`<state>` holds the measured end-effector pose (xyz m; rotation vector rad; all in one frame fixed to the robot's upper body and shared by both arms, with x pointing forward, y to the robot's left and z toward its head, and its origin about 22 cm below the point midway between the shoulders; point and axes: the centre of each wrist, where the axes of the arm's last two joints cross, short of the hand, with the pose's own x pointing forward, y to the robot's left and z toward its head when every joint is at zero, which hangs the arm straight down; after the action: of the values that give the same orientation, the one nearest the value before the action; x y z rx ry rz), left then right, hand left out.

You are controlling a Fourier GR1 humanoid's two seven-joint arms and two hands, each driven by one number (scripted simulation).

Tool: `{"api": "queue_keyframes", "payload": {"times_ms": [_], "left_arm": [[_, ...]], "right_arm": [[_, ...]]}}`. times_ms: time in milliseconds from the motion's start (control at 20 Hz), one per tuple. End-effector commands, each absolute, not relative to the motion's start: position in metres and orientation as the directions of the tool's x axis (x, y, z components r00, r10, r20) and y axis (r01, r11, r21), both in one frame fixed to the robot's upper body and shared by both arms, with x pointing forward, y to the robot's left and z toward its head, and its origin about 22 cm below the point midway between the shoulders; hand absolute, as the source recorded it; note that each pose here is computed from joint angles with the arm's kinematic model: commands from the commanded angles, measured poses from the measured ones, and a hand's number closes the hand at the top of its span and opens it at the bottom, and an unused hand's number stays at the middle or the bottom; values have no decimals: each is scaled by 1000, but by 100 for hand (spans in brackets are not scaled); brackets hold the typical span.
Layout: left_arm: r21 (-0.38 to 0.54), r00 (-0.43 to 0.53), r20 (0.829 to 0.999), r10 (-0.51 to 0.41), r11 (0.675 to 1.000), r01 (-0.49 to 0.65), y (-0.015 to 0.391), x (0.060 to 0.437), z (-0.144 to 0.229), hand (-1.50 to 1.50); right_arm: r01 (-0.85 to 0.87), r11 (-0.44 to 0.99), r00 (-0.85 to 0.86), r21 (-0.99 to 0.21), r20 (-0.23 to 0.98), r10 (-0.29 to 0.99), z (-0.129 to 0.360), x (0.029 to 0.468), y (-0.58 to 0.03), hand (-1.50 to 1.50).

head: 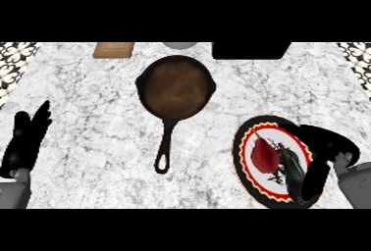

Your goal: Pick the eggplant from the plate and place it in the pan

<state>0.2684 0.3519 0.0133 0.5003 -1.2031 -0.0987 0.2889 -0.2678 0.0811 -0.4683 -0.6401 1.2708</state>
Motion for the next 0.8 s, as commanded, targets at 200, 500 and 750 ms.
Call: {"api": "queue_keyframes", "payload": {"times_ms": [200, 500, 750], "left_arm": [[412, 365, 872, -327, 893, -184, 353, 272, 17, 0], [429, 365, 865, -344, 885, -183, 351, 263, -1, 0], [412, 376, 868, -325, 893, -180, 357, 269, -9, 0]], "right_arm": [[-739, 230, 147, -633, 181, 972, 54, 282, -260, -150], [-731, 254, 175, -634, 186, 967, 48, 296, -267, -150], [-751, 223, 166, -621, 150, 975, 41, 278, -271, -150]]}}
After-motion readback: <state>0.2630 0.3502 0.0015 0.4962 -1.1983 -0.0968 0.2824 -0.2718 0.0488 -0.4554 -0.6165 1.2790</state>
